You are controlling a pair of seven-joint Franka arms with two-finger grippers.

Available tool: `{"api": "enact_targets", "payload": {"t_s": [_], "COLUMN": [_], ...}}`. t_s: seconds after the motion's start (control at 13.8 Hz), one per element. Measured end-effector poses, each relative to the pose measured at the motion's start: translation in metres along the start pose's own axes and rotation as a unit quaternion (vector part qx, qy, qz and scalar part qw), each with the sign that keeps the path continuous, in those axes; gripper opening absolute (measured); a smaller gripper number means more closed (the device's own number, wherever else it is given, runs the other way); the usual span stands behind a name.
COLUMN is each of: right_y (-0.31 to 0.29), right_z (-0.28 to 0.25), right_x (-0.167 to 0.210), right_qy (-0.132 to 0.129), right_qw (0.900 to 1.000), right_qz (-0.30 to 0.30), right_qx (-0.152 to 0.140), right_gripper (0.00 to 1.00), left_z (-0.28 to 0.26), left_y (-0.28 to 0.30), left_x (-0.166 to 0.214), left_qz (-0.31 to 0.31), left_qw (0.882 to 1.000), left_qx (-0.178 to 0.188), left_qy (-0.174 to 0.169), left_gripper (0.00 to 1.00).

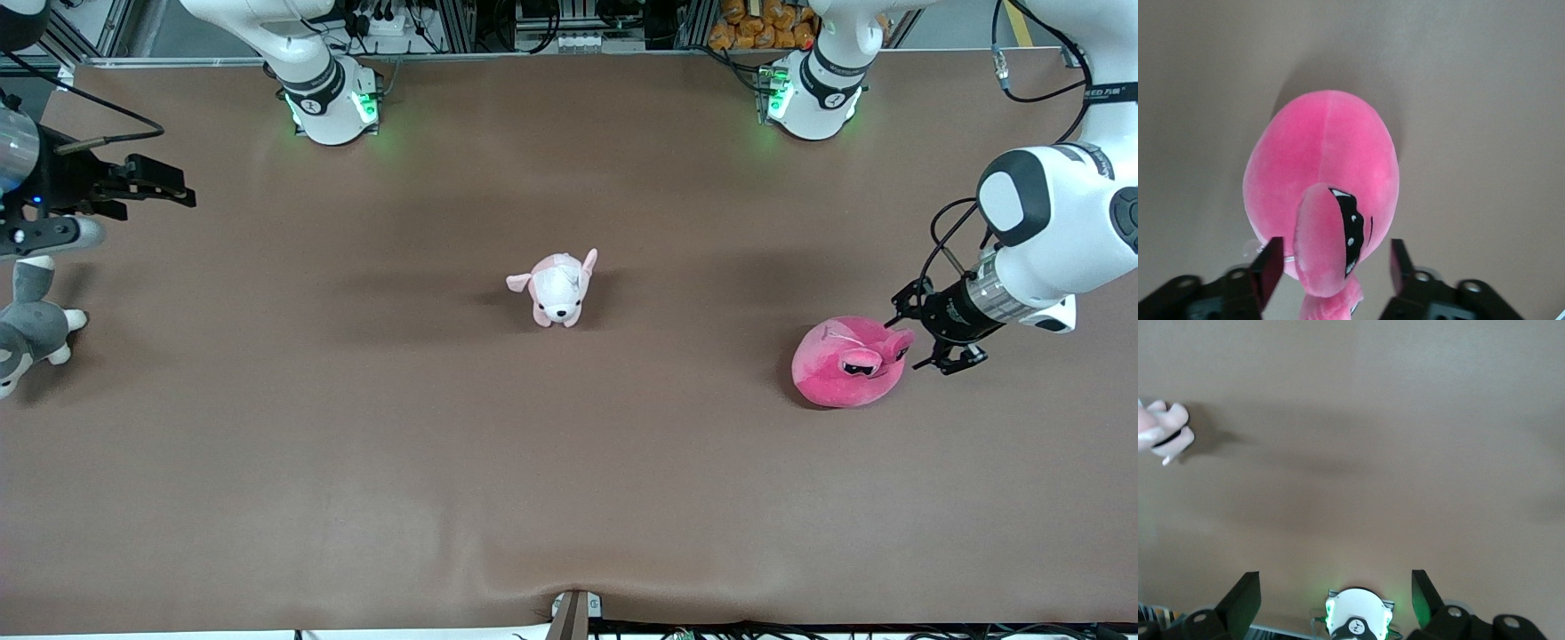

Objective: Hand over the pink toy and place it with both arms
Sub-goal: 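Move the left gripper down over the pink plush toy, then close the left gripper on the pink plush's tail, then lift the pink plush with the left gripper while the right gripper approaches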

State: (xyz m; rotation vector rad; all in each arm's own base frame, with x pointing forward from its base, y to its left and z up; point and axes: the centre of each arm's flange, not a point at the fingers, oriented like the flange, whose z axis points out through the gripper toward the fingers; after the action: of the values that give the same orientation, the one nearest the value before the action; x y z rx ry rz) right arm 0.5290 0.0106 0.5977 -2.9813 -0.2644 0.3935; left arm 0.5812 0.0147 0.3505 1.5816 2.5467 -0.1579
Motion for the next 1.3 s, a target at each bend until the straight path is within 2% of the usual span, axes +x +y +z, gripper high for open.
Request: {"api": "enact_targets", "payload": {"t_s": [0.07, 0.14, 0.29, 0.43, 0.51, 0.8, 0.94, 1.09, 1.3], "right_y": [0.000, -0.001, -0.006, -0.013, -0.019, -0.033, -0.030, -0.028, -0.020], "right_z": [0.003, 0.006, 0.009, 0.010, 0.009, 0.012, 0.019, 0.026, 0.035], "right_x": [0.000, -0.001, -0.004, -0.001, 0.002, 0.029, 0.046, 0.060, 0.070], "right_qy": [-0.010, -0.021, -0.037, -0.034, -0.025, 0.025, 0.045, 0.058, 0.061], "right_qw": [1.000, 0.999, 0.999, 0.998, 0.998, 0.997, 0.997, 0.996, 0.996], "right_qz": [-0.013, -0.023, -0.035, -0.043, -0.050, -0.066, -0.064, -0.062, -0.052], "right_qx": [0.002, 0.004, 0.006, 0.004, 0.000, -0.014, -0.016, -0.002, 0.029], "right_gripper": [1.00, 1.00, 1.00, 1.00, 1.00, 1.00, 1.00, 1.00, 1.00], "left_z": [0.003, 0.006, 0.008, 0.009, 0.008, -0.001, -0.018, -0.050, -0.104], "left_y": [0.000, 0.001, 0.001, 0.002, 0.003, 0.005, 0.006, 0.007, 0.001], "left_x": [0.000, 0.000, 0.001, 0.001, 0.000, -0.006, -0.017, -0.032, -0.065], "left_qz": [-0.001, -0.002, -0.003, -0.003, -0.003, 0.019, 0.037, 0.054, 0.093], "left_qw": [1.000, 1.000, 1.000, 1.000, 1.000, 1.000, 0.999, 0.998, 0.992], "left_qx": [0.001, 0.003, 0.004, 0.003, 0.002, -0.003, 0.011, 0.044, 0.080], "left_qy": [-0.001, -0.001, 0.000, -0.001, -0.002, -0.005, -0.005, -0.006, -0.027], "left_gripper": [0.57, 0.57, 0.42, 0.18, 0.13, 0.12, 0.12, 0.11, 0.11]}}
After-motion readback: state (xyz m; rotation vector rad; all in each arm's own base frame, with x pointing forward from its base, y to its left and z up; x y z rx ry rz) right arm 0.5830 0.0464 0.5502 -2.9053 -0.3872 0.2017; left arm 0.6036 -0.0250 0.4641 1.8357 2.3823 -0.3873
